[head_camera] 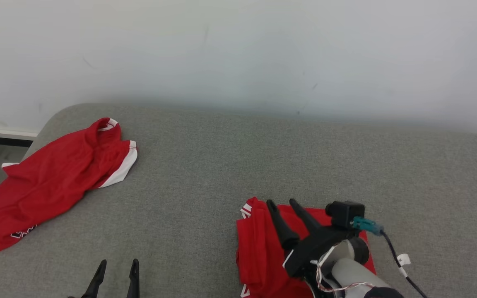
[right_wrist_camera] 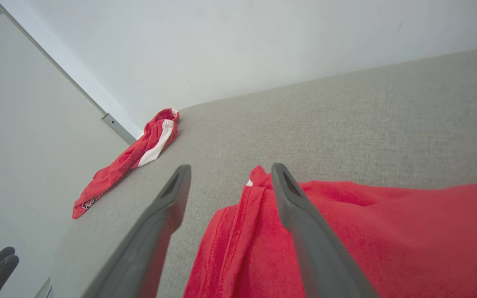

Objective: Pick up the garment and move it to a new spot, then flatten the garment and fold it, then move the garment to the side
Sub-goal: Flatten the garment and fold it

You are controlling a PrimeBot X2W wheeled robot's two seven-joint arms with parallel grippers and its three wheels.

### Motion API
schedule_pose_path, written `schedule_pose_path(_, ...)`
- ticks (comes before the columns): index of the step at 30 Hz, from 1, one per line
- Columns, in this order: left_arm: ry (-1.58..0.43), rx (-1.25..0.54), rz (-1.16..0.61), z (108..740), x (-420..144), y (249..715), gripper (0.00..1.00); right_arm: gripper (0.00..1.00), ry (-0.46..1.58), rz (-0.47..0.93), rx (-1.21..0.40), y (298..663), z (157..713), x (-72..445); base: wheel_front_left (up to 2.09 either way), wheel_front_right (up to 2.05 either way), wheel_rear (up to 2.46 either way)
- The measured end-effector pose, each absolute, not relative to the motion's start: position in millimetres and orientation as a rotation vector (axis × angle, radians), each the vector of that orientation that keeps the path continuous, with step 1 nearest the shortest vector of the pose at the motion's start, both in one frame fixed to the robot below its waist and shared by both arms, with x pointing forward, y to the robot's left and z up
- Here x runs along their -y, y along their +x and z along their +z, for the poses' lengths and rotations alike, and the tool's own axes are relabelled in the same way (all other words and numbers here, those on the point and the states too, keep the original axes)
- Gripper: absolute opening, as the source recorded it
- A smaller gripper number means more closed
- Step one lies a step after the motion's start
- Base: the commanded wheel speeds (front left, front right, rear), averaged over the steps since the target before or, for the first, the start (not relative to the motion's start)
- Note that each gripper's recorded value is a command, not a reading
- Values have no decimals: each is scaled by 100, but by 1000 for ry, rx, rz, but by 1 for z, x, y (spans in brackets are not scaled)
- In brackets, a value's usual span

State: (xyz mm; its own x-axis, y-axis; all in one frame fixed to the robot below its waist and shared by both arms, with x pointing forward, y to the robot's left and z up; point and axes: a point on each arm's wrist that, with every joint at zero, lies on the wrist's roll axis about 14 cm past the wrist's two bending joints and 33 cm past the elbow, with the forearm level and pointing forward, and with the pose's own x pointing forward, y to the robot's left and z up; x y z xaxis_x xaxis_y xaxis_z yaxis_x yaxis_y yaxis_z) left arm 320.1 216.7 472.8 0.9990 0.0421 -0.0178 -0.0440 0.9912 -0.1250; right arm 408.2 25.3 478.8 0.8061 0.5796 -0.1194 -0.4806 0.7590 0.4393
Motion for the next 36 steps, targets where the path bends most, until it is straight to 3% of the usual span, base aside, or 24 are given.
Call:
schedule_pose_path(5,-128,-13,38,474,-215,323,100,100,392,515,-115,434,513,7,0,0,0)
schedule_pose_path(10,-129,-9,34,475,-213,324,100,100,325,402,-61,435,507,61,0,0,0)
schedule_pose_path(12,-131,-8,33,475,-212,324,100,89,317,355,-47,432,504,79,0,0,0)
schedule_pose_path(13,-131,-7,33,475,-212,324,100,89,307,328,-39,431,503,89,0,0,0)
schedule_pose_path(16,-130,-4,32,476,-212,325,100,100,255,263,-12,424,501,118,0,0,0)
schedule_pose_path(21,-126,-6,19,476,-208,327,100,100,229,159,25,406,499,151,0,0,0)
schedule_pose_path(29,-118,-3,8,477,-207,330,100,100,241,95,47,376,496,165,0,0,0)
schedule_pose_path(36,-98,12,4,483,-209,330,100,100,194,143,36,355,493,149,0,0,0)
